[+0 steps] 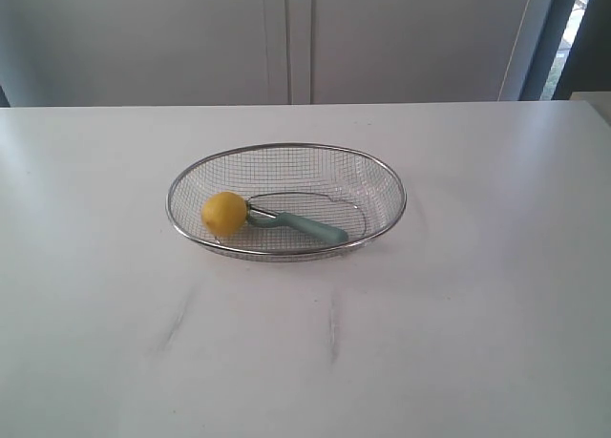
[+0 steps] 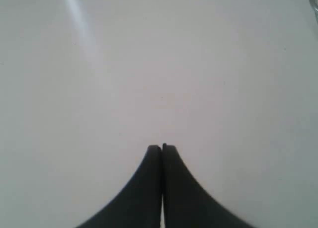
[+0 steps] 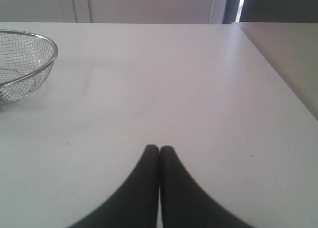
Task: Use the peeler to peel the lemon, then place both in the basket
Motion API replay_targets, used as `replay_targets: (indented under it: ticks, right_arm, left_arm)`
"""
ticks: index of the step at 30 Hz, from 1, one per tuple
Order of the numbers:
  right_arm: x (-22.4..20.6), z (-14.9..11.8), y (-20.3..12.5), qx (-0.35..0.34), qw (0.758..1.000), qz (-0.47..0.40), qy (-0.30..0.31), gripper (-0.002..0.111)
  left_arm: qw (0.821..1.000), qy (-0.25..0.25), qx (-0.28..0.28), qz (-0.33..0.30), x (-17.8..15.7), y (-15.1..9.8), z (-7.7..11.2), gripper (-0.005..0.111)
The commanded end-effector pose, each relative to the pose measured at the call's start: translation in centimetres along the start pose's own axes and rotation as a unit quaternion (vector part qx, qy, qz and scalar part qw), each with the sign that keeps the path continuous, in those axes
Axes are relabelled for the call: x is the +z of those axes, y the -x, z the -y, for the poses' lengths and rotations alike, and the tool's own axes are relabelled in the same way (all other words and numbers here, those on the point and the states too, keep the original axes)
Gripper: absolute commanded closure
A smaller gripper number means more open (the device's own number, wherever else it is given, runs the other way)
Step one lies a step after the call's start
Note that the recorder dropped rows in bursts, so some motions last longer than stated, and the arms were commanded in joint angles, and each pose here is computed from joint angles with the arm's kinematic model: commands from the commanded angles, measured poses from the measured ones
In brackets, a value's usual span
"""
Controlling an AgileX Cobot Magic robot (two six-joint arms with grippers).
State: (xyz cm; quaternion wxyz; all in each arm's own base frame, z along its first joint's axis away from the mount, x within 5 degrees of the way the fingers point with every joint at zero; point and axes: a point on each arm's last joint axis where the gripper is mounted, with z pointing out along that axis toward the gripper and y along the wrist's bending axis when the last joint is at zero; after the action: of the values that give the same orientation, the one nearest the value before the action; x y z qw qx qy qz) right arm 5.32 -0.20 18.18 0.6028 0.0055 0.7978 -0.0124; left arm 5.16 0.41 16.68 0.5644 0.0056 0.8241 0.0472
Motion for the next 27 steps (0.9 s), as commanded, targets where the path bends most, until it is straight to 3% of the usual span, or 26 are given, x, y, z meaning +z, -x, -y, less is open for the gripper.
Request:
replay_targets:
  ticks: [1, 27]
  right_arm:
    - [0.01, 0.01, 0.02, -0.007, 1.0, 0.008, 0.0, 0.108]
    - [0.01, 0.01, 0.02, -0.007, 1.0, 0.008, 0.0, 0.108]
  left_arm:
    - [1.0, -0.001, 0.001, 0.002, 0.01, -0.04, 0.01, 0.107]
    - [1.0, -0.007, 0.003, 0.003, 0.0, -0.03, 0.08, 0.107]
